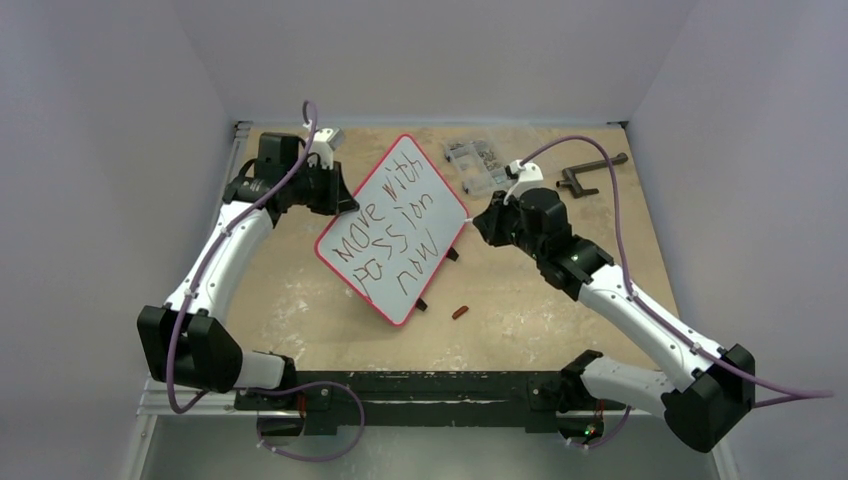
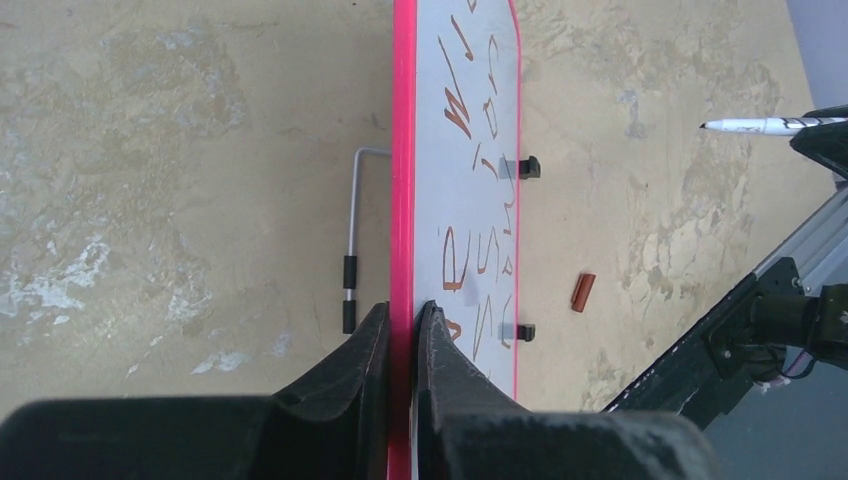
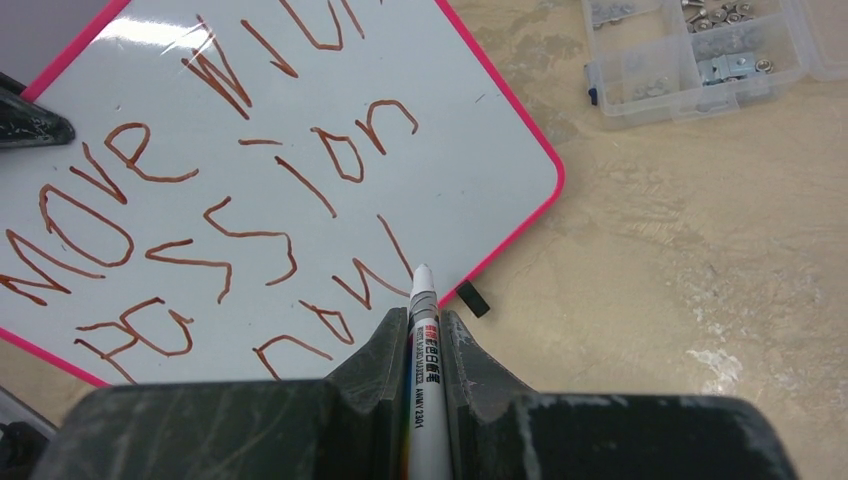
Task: Write a sentence on the whiteboard
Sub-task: Write a sentence on the whiteboard, then close the whiteboard marker at the center of the board.
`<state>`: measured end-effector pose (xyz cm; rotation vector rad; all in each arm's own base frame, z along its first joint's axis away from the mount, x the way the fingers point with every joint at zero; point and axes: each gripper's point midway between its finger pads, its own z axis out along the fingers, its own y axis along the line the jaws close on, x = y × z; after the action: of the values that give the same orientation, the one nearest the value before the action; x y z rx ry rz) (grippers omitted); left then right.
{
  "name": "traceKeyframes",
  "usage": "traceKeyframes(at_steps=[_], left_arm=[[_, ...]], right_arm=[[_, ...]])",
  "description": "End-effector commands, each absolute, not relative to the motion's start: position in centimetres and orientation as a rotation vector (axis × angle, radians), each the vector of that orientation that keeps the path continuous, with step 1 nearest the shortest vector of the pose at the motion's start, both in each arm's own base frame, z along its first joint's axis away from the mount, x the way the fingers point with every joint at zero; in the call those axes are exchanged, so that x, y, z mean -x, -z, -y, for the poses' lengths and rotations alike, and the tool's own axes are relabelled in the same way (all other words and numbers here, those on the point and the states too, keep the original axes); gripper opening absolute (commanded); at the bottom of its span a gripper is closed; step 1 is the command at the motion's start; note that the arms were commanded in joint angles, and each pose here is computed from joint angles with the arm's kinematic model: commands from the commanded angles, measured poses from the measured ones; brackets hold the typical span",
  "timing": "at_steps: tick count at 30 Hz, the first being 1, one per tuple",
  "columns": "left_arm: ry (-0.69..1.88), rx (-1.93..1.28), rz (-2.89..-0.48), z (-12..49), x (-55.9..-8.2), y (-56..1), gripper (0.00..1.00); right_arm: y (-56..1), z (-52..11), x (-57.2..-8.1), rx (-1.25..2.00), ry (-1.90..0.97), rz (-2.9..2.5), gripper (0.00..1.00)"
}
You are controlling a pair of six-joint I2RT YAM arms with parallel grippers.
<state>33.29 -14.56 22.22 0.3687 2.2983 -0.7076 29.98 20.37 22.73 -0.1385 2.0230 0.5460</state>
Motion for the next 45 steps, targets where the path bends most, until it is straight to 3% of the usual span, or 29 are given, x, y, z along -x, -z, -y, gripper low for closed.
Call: traceKeyframes(at_steps=[1, 33, 45], left_arm=[[0.497, -0.357, -2.394, 11.6, -32.6, -19.0, 0.09], [0.375, -0.342, -2.360, 9.8, -31.9, -18.9, 0.33], [0.392, -0.354, -2.237, 10.1, -31.5, -23.7, 0.49]], right_arm=[[-23.4, -19.8, -30.0, 0.104, -0.547, -1.988, 0.00], [-22.5, -19.3, -29.7, 0.093, -0.543, -2.002, 0.00], [-23.6, -18.9, -29.8, 0.091, -0.526, -1.984, 0.00]])
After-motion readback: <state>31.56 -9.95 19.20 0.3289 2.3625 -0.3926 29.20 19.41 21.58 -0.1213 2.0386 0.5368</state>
